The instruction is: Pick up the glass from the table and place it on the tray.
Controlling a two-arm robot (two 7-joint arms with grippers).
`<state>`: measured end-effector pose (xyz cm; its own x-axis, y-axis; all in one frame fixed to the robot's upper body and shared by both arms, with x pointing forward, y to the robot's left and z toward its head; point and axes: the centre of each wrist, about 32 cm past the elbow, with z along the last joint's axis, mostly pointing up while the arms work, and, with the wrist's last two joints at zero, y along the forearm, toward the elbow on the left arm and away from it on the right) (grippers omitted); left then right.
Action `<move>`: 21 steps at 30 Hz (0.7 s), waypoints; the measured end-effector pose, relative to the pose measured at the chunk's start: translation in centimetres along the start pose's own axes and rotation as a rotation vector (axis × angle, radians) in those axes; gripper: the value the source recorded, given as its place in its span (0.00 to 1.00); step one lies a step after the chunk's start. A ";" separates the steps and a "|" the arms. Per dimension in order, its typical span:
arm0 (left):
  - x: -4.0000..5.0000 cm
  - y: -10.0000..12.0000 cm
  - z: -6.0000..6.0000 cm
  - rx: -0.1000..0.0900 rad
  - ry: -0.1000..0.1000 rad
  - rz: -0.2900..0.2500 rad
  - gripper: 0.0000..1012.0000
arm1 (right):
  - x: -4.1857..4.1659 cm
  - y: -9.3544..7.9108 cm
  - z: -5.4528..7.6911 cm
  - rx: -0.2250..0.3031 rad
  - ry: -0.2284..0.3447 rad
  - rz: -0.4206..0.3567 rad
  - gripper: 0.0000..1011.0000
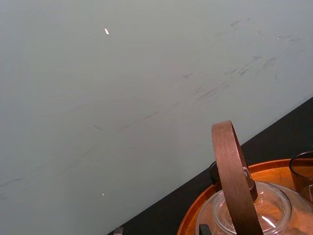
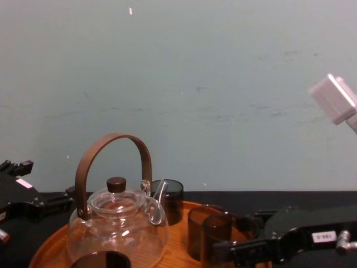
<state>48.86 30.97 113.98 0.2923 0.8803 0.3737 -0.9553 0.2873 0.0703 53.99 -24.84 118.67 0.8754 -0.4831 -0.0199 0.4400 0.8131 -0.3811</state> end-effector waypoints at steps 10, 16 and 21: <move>0.00 0.0 0.0 0.000 0.000 0.000 0.99 | -0.50 1.7 0.2 -0.011 -0.019 0.028 0.89; 0.00 0.0 0.0 0.000 0.000 0.000 0.99 | -0.36 3.0 0.3 -0.009 -0.023 0.036 0.89; 0.00 0.0 0.0 0.000 0.000 0.000 0.99 | -0.19 3.7 0.2 -0.001 -0.021 0.039 0.89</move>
<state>48.86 30.97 113.98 0.2923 0.8803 0.3737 -0.9552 0.2873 0.0703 55.48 -21.70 117.45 0.8957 -0.4444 -0.0150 0.4058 0.8307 -0.3811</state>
